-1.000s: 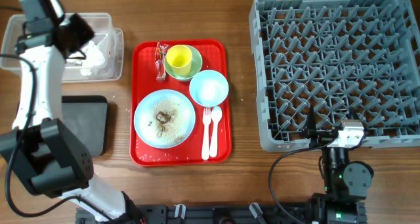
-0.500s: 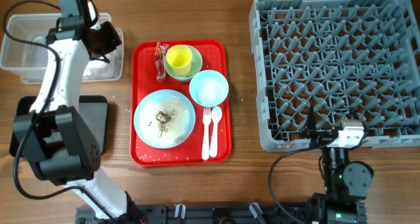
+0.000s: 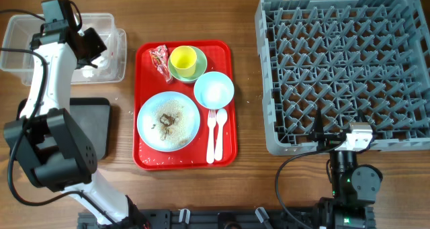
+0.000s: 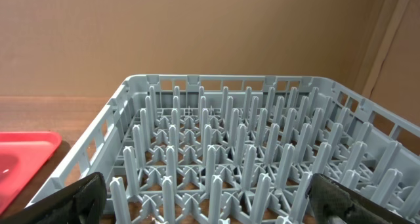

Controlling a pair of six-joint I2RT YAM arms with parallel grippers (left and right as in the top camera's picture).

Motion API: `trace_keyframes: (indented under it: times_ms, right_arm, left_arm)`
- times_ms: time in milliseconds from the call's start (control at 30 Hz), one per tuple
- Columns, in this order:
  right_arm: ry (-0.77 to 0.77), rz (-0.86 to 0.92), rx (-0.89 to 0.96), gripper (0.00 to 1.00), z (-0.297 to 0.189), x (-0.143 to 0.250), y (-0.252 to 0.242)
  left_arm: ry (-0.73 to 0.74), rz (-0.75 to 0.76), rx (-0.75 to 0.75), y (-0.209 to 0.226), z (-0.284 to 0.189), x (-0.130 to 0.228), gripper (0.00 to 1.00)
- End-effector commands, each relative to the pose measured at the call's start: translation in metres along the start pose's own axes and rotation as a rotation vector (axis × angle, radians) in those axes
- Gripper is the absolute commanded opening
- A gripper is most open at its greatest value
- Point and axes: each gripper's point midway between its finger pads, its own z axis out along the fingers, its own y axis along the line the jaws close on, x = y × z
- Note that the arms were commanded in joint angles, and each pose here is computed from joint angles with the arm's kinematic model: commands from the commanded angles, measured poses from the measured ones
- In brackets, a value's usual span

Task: Sort waste into correct bins and load items into the dishwasher rack
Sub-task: 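Carry the tissue into the clear bin and release it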

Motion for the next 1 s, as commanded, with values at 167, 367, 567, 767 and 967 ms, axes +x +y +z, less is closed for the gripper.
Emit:
trace_keyframes:
  times_ms: [167,367,567,767,967]
  right_arm:
    - [-0.005,-0.005,0.013,1.00,0.000,-0.001,-0.003]
    - [-0.005,-0.005,0.013,1.00,0.000,-0.001,-0.003]
    - [-0.005,-0.005,0.013,1.00,0.000,-0.001,-0.003]
    - [-0.005,-0.006,0.013,1.00,0.000,-0.001,-0.003]
    - [-0.005,-0.005,0.013,1.00,0.000,-0.001,-0.003]
  left_arm:
    - [-0.020,0.007,0.006,0.001,0.014,-0.008,0.04]
    - [-0.197,-0.111,0.053,-0.002,-0.063,-0.043,0.04]
    - [-0.143,-0.066,0.215,-0.042,-0.077,-0.028,0.05]
    - [-0.049,-0.057,0.130,-0.033,-0.018,-0.011,0.04]
    - [-0.016,-0.062,0.092,-0.026,0.021,-0.006,0.04]
